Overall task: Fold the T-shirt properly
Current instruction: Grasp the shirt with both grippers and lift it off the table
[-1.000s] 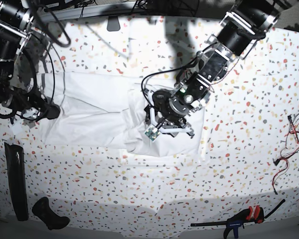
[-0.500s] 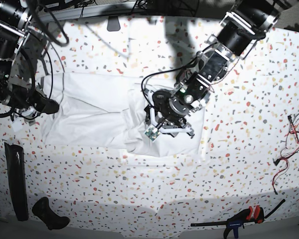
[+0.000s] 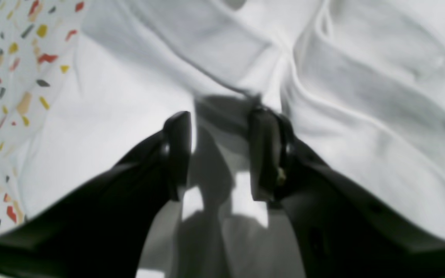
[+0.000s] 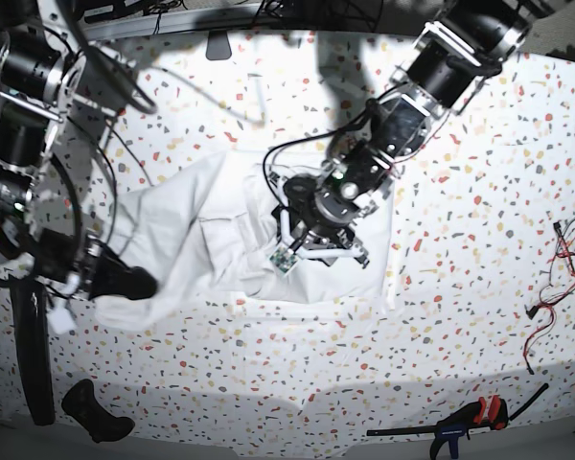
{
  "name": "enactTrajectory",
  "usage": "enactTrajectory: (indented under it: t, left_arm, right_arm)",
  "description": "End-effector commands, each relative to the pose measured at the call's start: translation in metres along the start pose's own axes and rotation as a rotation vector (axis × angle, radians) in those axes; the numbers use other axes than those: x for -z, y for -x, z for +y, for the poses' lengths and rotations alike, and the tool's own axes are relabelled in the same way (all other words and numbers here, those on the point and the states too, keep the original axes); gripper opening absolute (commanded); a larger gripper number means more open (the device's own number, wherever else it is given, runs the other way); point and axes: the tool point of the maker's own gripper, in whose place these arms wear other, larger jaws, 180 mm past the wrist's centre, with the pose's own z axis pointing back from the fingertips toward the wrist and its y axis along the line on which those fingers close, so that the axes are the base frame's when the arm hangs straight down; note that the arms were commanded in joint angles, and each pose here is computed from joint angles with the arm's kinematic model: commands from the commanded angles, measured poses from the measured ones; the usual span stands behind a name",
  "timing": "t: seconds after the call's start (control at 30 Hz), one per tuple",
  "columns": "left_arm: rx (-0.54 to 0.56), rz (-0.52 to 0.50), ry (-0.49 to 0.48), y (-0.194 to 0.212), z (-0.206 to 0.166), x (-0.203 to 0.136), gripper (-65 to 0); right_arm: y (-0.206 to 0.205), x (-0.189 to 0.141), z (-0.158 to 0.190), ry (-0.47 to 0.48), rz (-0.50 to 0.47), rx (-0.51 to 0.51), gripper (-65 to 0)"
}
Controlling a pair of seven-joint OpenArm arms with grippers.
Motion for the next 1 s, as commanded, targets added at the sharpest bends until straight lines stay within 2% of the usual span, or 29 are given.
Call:
enactTrajectory:
  t: [0.0,0.2,0.37,0.5,0.57,0.73,0.97]
  left_arm:
    - [0.028,0.188,-0.006,0.038,0.003,0.0,-40.5]
    - [0.047,0.226,-0.07,0.005,0.038,-0.004,-40.5]
    - [0.062,0.255,-0.135,-0.017,0.072,-0.011,-40.5]
    - [0.093,0.307,-0.227,-0.029,0.104,-0.022,-40.5]
    - [0.071,0.306,-0.256,-0.036,0.114,-0.026,-40.5]
    - [0.013,0.283,-0.191,-0.042,0.104,-0.024,-40.5]
    - [0.043,0.234,-0.246,-0.06,0.117,-0.035,-40.5]
  right_arm:
    - [-0.02,0.004,0.018,-0.039,-0.026,-0.056,-65.0]
    - [-0.013,0.045,0.041,-0.099,0.073,-0.102,-65.0]
    - [-0.024,0.063,0.061,-0.151,0.073,-0.135,-65.0]
    - [-0.031,0.071,0.073,-0.181,0.063,-0.152,-65.0]
    - [-0.033,0.072,0.075,-0.184,0.062,-0.156,-65.0]
    - [-0.033,0.072,0.075,-0.184,0.062,-0.156,-65.0]
    - [-0.032,0.072,0.075,-0.184,0.062,-0.156,-65.0]
